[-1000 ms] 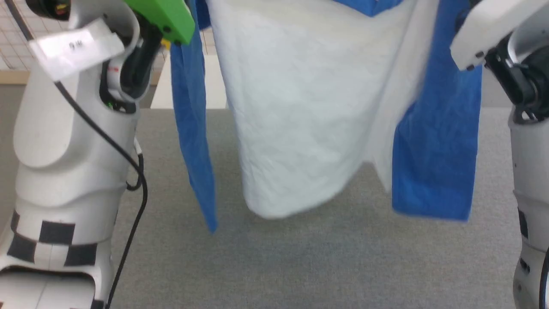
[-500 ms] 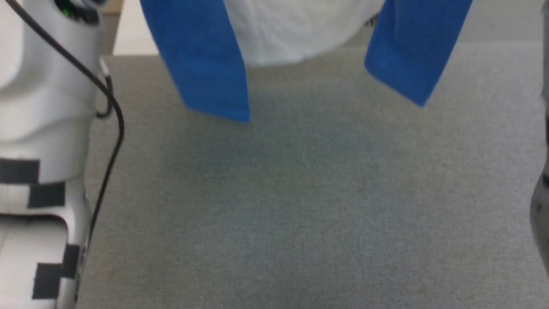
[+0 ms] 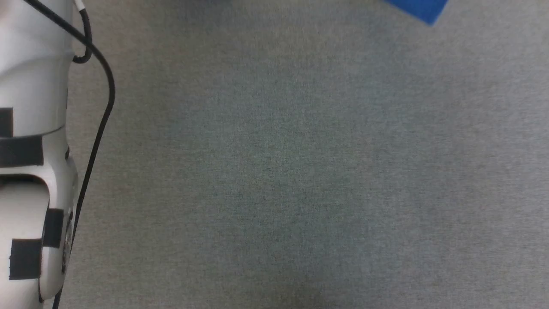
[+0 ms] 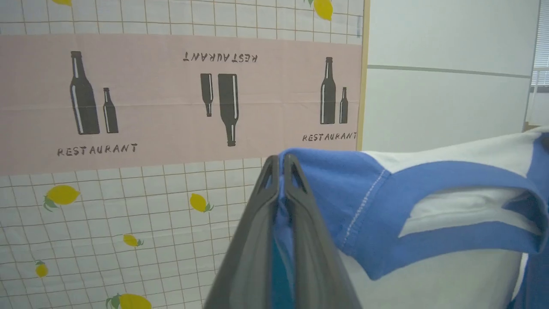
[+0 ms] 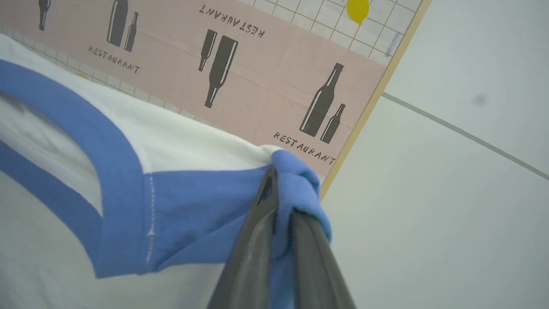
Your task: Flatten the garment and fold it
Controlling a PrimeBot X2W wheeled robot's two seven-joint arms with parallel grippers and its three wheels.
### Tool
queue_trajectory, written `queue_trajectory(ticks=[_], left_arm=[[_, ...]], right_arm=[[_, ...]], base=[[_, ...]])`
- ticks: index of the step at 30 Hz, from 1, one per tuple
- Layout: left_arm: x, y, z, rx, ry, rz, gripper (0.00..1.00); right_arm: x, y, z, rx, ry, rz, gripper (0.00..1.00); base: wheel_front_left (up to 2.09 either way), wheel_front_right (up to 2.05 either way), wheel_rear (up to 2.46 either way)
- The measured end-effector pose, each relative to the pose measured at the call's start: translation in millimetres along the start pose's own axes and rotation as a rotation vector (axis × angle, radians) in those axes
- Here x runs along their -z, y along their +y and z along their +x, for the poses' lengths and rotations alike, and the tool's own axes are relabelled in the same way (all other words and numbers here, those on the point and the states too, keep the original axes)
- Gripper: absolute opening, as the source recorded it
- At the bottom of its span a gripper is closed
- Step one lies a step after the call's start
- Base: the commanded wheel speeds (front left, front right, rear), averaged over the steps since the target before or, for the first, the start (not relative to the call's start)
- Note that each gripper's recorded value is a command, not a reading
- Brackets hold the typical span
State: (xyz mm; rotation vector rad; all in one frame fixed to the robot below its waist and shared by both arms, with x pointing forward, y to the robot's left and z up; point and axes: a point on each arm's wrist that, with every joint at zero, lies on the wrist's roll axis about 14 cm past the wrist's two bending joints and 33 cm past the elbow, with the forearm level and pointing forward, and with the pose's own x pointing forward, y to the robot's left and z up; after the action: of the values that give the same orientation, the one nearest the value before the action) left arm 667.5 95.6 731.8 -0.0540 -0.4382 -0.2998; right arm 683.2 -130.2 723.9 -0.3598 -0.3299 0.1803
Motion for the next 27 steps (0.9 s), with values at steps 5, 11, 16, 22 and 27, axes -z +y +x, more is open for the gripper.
queue_trajectory(ticks=[5, 11, 16, 22, 27], left_arm=[[41.3, 6.8, 1.1, -0.005, 0.020, -0.008, 0.00], [78.8, 10.8, -3.4, 0.006, 0.062, -0.014, 0.00], [89.4, 6.9, -12.0, 0.038, 0.092, -0.036, 0.00], [109.8, -0.7, -45.6, 0.075, 0.164, -0.066, 0.00], [104.4, -13.1, -76.4, 0.105, 0.162, -0.118, 0.00]], right_arm=[[52.9, 11.0, 8.3, -0.024, 0.059, -0.022, 0.00], [98.9, 32.2, 8.8, -0.072, 0.120, -0.027, 0.00], [117.5, 52.6, 1.0, -0.126, 0.152, -0.001, 0.00], [122.3, 68.9, -20.2, -0.190, 0.154, 0.059, 0.00], [109.8, 75.4, -46.8, -0.234, 0.128, 0.129, 0.00]], base=[[0.00, 0.00, 0.00], [0.00, 0.00, 0.00], [0.00, 0.00, 0.00], [0.00, 0.00, 0.00], [0.00, 0.00, 0.00]])
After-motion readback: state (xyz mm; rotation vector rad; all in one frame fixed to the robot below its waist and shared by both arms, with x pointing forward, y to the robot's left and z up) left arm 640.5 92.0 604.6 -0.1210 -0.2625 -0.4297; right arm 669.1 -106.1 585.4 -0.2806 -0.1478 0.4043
